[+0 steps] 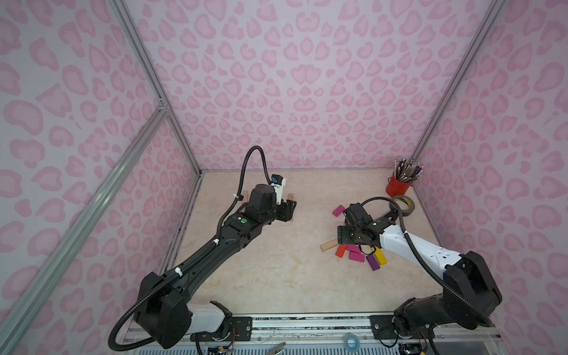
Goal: Assemble the letter k with building blocks
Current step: Assemble the building block at the center of the board, then pick up the building block from the center of the board.
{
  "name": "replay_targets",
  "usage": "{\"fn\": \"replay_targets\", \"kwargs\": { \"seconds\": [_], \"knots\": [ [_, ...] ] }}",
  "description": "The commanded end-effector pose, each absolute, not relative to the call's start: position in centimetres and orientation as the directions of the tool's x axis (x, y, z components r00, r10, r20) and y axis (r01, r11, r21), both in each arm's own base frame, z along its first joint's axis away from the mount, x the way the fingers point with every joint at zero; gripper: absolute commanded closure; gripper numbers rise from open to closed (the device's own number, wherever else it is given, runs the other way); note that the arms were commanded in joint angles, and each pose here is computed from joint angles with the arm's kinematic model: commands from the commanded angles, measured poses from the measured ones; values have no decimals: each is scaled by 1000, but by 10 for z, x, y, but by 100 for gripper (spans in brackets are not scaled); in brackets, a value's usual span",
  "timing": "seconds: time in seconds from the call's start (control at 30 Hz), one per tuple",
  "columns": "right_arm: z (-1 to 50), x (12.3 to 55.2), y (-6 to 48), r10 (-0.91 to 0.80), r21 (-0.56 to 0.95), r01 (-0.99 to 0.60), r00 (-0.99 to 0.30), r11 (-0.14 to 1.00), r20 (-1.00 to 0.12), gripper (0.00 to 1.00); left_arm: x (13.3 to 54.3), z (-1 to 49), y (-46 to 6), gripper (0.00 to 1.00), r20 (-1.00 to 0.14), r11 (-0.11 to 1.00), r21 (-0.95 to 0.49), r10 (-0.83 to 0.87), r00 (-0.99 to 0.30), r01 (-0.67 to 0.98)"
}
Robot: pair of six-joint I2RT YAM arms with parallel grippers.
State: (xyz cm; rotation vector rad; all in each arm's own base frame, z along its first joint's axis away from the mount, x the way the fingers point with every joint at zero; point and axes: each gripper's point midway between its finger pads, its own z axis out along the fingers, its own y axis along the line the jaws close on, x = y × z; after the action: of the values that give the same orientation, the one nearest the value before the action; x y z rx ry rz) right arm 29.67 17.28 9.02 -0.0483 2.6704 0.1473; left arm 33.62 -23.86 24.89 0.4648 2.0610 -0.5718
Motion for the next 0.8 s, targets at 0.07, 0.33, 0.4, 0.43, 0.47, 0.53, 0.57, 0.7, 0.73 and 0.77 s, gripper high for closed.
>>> {"fn": "replay_targets", "kwargs": {
  "seconds": [0.07, 0.33, 0.4, 0.43, 0.47, 0.53, 0.57, 0.7, 0.73, 0.77],
  "knots": [
    [75, 282, 194, 139, 132, 96, -917, 987, -375, 30, 297, 253, -252, 24, -895, 617, -67, 310, -321, 784],
    [46, 280, 218, 294, 125, 267, -890, 956, -350, 46, 294, 238, -244, 6, -904, 574, 10, 355, -238, 819],
    [40, 280, 218, 301, 117, 277, -889, 954, -347, 47, 299, 238, -238, 3, -904, 593, -2, 343, -255, 805],
    [38, 280, 218, 306, 113, 285, -888, 952, -344, 48, 302, 238, -235, 2, -902, 605, -13, 336, -270, 796],
    [37, 280, 217, 314, 111, 293, -885, 950, -343, 48, 304, 238, -232, 1, -902, 614, -21, 330, -280, 789],
    [34, 282, 217, 315, 102, 298, -883, 949, -348, 50, 307, 237, -227, 1, -902, 631, -31, 317, -294, 775],
    [32, 282, 217, 313, 99, 297, -884, 950, -348, 50, 308, 237, -225, 1, -901, 640, -29, 317, -298, 768],
    [23, 284, 225, 283, 94, 267, -902, 959, -325, 51, 312, 235, -219, 1, -891, 664, -25, 324, -317, 747],
    [23, 285, 228, 274, 96, 257, -907, 962, -321, 51, 312, 235, -219, 1, -891, 663, -29, 322, -320, 748],
    [22, 285, 230, 270, 96, 252, -909, 963, -319, 50, 312, 234, -219, 1, -891, 665, -32, 320, -323, 746]
  ]
}}
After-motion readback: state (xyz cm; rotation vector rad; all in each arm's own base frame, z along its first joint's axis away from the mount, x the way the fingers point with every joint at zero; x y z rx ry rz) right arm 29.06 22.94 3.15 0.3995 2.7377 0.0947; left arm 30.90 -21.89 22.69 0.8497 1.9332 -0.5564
